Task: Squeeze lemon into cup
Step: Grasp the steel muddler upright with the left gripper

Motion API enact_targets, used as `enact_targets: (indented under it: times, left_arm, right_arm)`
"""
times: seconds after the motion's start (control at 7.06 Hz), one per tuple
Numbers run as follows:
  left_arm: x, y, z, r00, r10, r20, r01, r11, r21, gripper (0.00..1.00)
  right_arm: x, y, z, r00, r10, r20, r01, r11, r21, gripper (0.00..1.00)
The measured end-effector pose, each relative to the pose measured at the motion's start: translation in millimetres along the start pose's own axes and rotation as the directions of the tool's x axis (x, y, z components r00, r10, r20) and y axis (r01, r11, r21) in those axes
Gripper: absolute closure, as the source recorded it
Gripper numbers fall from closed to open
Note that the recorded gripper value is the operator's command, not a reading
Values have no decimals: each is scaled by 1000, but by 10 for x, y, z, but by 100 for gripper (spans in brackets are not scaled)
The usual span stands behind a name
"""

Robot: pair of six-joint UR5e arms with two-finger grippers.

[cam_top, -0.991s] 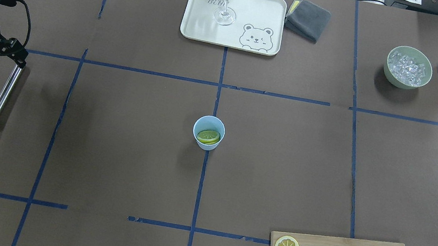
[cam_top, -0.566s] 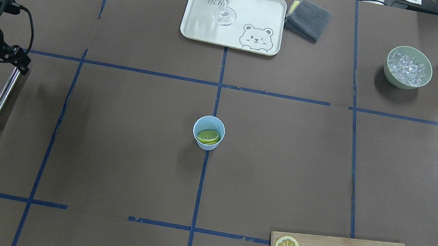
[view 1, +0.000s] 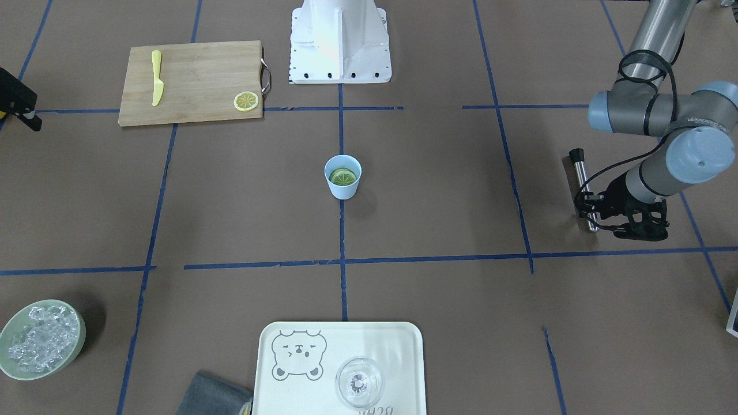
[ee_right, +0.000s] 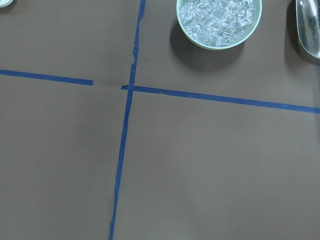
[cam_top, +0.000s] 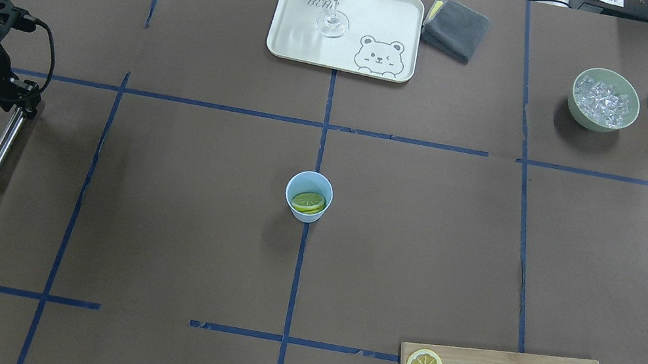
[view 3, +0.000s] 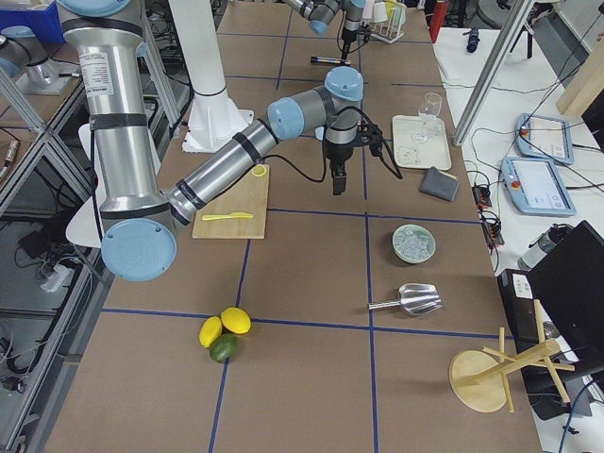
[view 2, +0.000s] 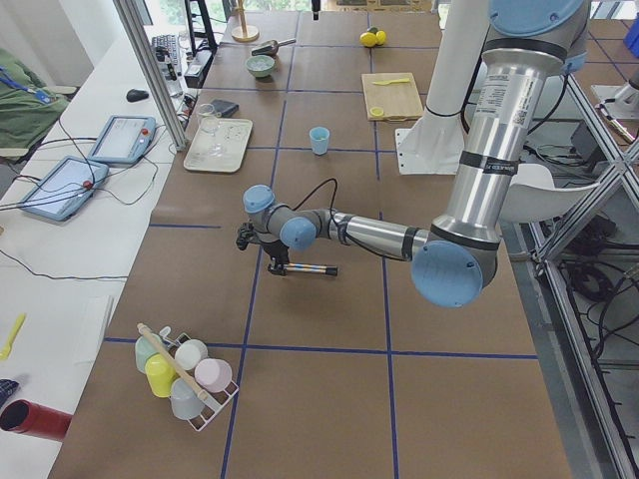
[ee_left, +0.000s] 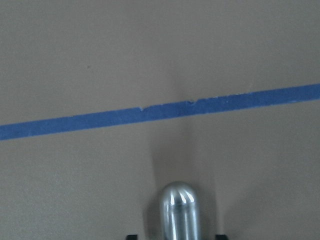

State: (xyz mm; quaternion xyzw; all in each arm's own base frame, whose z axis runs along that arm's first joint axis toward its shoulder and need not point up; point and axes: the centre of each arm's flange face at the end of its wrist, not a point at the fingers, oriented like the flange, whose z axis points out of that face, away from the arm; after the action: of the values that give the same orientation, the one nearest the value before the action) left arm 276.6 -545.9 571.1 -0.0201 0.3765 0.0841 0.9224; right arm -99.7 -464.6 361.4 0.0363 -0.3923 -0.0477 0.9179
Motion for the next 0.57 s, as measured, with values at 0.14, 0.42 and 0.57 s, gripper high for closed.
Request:
enact_targets:
  times: [0.14,0.42,0.57]
  left_arm:
    - [7,3,-7,1000,1,-1,-1,1000,1,100]
    - [121,-3,-183,1000,18,-2,-18,999,38,100]
    - [297,-2,-471,999,44,8,-44,994,96,100]
  right_arm:
    - [-1,0,-2,1000,0,1,0,1000,0,0]
    - [19,-2,-17,1000,4,1,-4,1000,3,0]
    - [46,-5,-41,1000,10,1,-10,1000,7,0]
